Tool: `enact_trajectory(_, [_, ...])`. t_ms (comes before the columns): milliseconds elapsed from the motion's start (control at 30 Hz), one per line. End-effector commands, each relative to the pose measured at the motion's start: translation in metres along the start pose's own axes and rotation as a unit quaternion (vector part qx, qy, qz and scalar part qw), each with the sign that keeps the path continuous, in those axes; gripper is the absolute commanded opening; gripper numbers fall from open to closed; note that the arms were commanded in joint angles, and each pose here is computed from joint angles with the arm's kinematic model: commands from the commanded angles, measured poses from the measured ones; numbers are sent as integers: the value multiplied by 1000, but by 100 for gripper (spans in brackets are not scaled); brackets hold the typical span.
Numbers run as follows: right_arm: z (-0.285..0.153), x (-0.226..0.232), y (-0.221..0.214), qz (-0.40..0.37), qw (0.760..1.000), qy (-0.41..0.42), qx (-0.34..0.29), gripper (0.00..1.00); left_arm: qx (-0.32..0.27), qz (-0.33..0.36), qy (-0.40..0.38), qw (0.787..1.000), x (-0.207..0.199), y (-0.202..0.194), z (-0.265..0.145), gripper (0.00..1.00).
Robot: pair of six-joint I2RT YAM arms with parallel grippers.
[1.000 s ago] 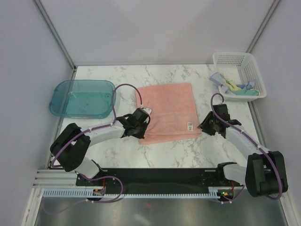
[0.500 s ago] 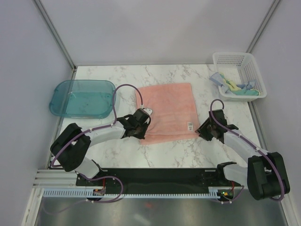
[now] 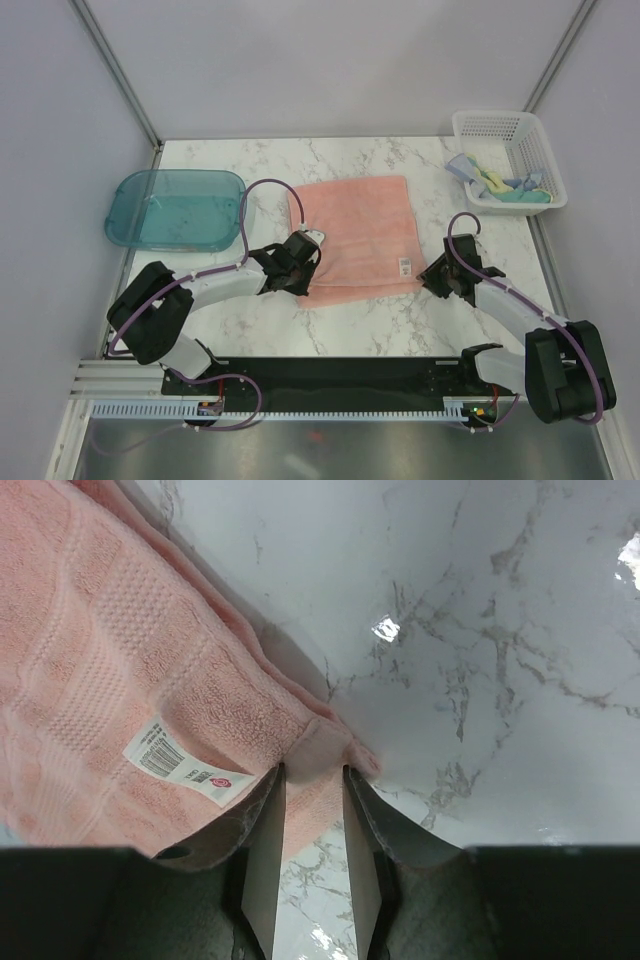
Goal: Fold and stack the towels
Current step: Fold the towel
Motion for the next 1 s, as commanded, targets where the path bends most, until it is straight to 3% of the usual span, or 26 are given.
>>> enact_trajectory(0, [-5, 5, 5, 14, 1000, 8, -22, 36, -11, -11, 9, 1000, -2, 2, 1, 2])
enact_trajectory(467, [5, -2, 11, 8, 999, -19, -50, 32, -14, -14, 11, 1000, -3, 4, 1, 2])
enact_trajectory(733, [3, -1, 16, -7, 997, -17, -70, 0, -21, -15, 13, 1000, -2, 6, -2, 2])
enact_trajectory(967, [-17, 20, 27, -21, 996, 14, -85, 0, -28, -15, 20, 999, -2, 13, -8, 2])
Point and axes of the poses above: each gripper's point midway between its finger pads, its own z axis out along the fingers, its own x axis along the line the jaws close on, y = z × x, the point moved 7 cm from there along -z, back along the fingers, and after that the axes turned 9 degrees about z, right-handed, at the moved point
